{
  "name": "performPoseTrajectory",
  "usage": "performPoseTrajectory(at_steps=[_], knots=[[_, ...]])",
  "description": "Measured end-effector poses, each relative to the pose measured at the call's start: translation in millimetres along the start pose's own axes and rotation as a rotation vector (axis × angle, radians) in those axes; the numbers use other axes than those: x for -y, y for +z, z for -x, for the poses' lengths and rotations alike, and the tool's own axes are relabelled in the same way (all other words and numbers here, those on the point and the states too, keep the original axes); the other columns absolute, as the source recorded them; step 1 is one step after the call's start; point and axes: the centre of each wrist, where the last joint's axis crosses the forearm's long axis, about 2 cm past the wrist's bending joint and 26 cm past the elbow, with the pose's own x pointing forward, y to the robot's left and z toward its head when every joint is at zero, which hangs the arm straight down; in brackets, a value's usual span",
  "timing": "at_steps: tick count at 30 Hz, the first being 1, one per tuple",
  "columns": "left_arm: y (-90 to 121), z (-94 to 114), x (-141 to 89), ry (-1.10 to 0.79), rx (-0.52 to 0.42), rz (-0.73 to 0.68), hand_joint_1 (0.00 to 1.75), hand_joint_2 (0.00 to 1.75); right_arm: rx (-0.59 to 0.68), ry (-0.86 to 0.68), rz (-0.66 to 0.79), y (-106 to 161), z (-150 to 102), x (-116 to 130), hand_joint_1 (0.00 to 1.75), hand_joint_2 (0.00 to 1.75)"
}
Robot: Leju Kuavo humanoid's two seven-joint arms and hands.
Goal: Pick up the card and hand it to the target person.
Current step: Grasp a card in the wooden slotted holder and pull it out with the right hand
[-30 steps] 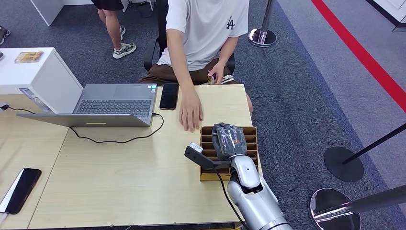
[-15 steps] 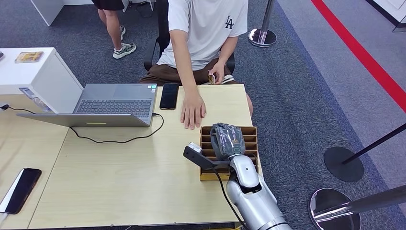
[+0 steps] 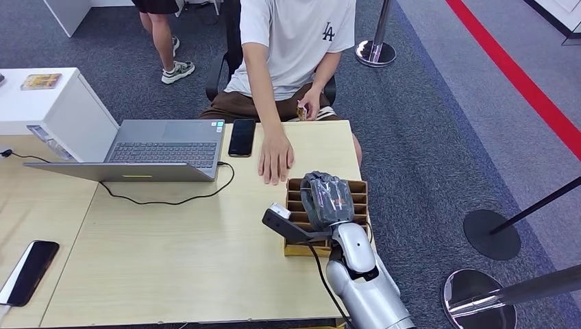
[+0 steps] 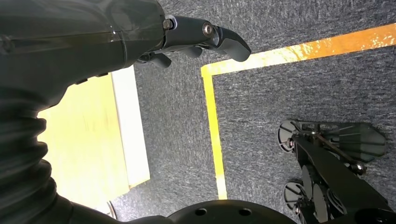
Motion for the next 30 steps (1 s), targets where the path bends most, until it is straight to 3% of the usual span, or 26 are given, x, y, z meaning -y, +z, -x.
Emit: performPoseTrajectory(at_steps=[15, 30], knots=[[0.0, 0.5, -0.7, 0.008, 0.002, -0.003, 0.00, 1.75, 0.043, -0.022, 0.061, 9.3, -3.4, 14.0, 1.27, 1.75], [0.1, 0.8, -0.9, 0.013, 0.002, -0.003, 0.00, 1.75, 0.183, -0.121, 0.133, 20.7, -16.6, 36.1, 1.27, 1.75]])
